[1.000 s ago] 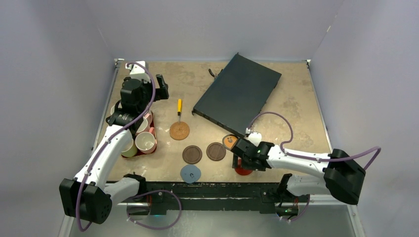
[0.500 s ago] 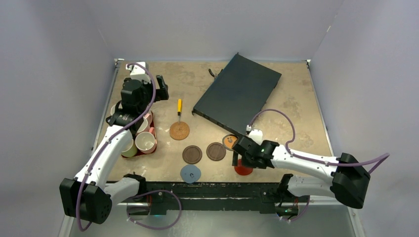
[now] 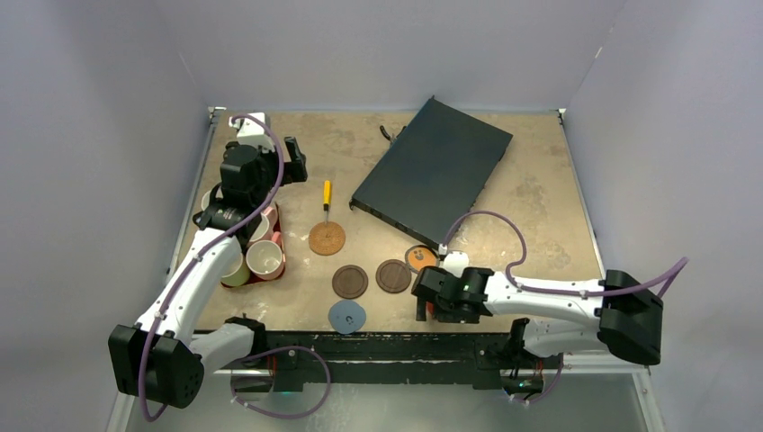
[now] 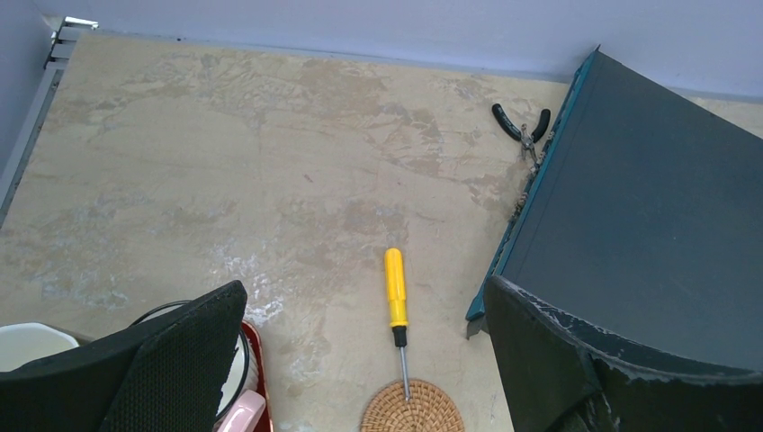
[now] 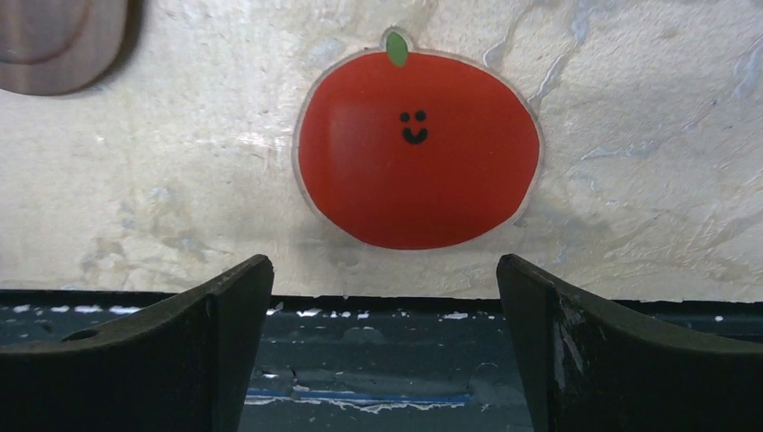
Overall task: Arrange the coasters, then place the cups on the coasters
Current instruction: Move the coaster to the center of the board.
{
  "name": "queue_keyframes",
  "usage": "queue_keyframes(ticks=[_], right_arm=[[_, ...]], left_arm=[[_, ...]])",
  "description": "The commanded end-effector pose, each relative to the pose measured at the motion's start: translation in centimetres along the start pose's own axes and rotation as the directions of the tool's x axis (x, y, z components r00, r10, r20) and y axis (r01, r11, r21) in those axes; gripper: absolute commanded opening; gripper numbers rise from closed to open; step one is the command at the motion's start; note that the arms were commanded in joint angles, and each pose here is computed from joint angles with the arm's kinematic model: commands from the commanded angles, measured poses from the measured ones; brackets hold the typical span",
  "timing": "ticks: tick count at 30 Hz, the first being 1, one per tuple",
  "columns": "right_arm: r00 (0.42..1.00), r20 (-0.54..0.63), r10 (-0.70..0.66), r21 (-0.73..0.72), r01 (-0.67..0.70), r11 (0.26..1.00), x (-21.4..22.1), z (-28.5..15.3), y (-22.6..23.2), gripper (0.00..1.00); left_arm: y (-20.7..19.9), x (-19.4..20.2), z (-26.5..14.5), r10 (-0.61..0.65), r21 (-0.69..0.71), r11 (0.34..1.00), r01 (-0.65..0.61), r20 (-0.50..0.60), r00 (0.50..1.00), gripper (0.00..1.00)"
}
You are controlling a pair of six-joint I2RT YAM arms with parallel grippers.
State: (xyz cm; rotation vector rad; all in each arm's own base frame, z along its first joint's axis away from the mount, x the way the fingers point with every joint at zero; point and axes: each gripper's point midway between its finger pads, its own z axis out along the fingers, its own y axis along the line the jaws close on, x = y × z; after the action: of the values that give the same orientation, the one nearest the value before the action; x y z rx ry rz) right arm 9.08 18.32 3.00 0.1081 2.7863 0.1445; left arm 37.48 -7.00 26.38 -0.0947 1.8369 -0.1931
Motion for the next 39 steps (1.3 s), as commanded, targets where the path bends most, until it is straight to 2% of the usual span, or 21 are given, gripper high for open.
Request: queue_keyframes(ticks=[1, 8, 14, 25, 31, 39], right_arm=[[0.999, -0.033, 0.038, 0.058, -0.036, 0.998, 1.3, 1.0, -1.1, 0.98], [0.994, -0.042, 0.105, 0.034, -0.103, 0.994, 1.9, 1.2, -1.5, 0.93], [0.995, -0.035, 0.097, 0.053, -0.095, 0.994, 2.0, 1.6, -2.2, 0.88], [0.999, -0.032, 0.040, 0.143, -0.035, 0.989, 1.7, 2.7, -2.8, 0.89], [0.999, -0.005, 0.048, 0.146, -0.046, 0.988, 0.4, 3.4, -2.8, 0.89], [0.998, 0.010, 0.062, 0.170, -0.063, 0.984, -2.1, 4.1, -3.4, 0.83]], left_arm=[[-0.4, -1.3, -0.2, -0.002, 0.008, 1.000, 0.001, 0.052, 0.999, 0.99], [-0.4, -1.4, -0.3, -0.003, 0.011, 1.000, 0.003, 0.056, 0.998, 0.99], [-0.4, -1.5, -0.4, -0.004, 0.009, 1.000, 0.004, 0.060, 0.998, 0.99], [-0.4, -1.5, -0.6, 0.001, 0.005, 1.000, -0.001, 0.061, 0.998, 0.99], [0.0, -1.7, -0.9, 0.005, -0.011, 1.000, -0.004, 0.074, 0.997, 1.00], [0.0, -1.9, -1.0, 0.003, -0.014, 1.000, -0.002, 0.081, 0.997, 0.99]])
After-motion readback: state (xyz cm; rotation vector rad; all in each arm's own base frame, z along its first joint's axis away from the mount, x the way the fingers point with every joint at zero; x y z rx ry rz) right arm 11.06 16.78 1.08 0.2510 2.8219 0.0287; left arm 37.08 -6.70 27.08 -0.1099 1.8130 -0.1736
